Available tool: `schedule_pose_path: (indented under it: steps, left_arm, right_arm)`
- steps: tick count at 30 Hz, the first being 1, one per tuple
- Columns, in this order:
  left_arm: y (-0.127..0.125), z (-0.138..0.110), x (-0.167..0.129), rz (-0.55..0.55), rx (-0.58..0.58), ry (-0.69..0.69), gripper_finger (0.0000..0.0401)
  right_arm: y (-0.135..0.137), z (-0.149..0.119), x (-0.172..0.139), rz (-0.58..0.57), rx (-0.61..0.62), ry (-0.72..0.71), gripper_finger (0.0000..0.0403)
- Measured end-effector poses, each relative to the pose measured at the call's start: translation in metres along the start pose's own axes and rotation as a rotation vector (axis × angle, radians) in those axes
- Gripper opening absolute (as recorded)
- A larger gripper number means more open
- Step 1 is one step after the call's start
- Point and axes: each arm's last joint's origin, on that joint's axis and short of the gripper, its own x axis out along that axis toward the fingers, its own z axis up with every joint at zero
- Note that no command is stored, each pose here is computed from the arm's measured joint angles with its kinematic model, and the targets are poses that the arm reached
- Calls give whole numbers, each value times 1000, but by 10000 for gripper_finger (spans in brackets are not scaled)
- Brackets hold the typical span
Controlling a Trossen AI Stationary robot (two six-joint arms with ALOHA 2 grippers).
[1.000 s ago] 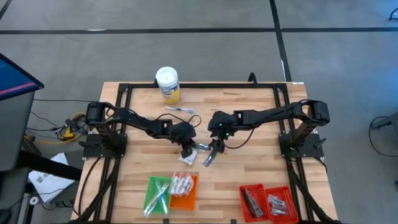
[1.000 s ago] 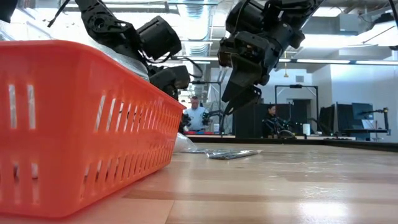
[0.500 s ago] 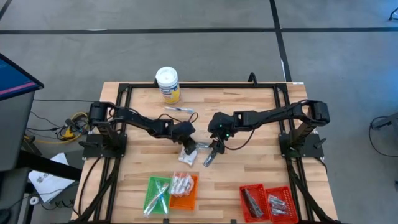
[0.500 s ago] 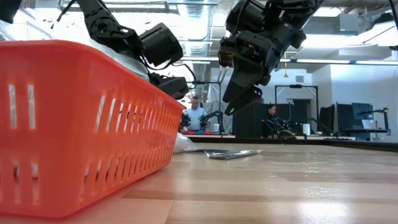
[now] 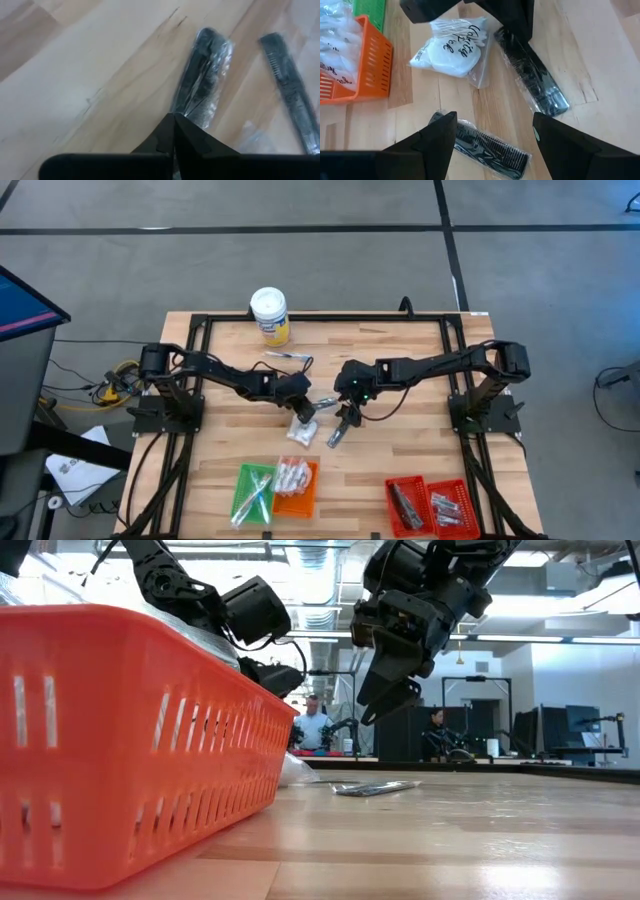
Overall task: Pick & Place Travel size toiletries
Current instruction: Put the black comb into the left red basket
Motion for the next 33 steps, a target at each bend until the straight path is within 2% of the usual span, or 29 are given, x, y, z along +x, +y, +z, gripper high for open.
schedule_pose_path:
  steps: [3,8,12,15,21,24,27,33]
  left_arm:
    - [-1,1,0,-5,0,-7,1]
    - [0,0,1,-2,3,-1,1]
    - [1,1,1,1,-2,-2,1]
    - [1,1,1,3,-1,0,1]
    - [1,0,3,-13,14,15,1]
    - [3,-3,4,-23,14,24,1]
    - [6,-8,4,-27,3,38,1]
    - [11,-18,4,-48,-5,99,1]
  right_arm:
    - [1,0,0,-33,-64,-8,255]
    - [6,0,2,-176,-286,-38,255]
    - [10,4,2,-176,-379,-79,255]
    - [11,5,2,-176,-424,-95,255]
    - [6,-1,29,-175,-453,-50,255]
    - [6,-11,43,-232,-473,16,255]
    - [10,-12,50,-283,-490,22,255]
    - [17,-12,52,-293,-534,-2,255]
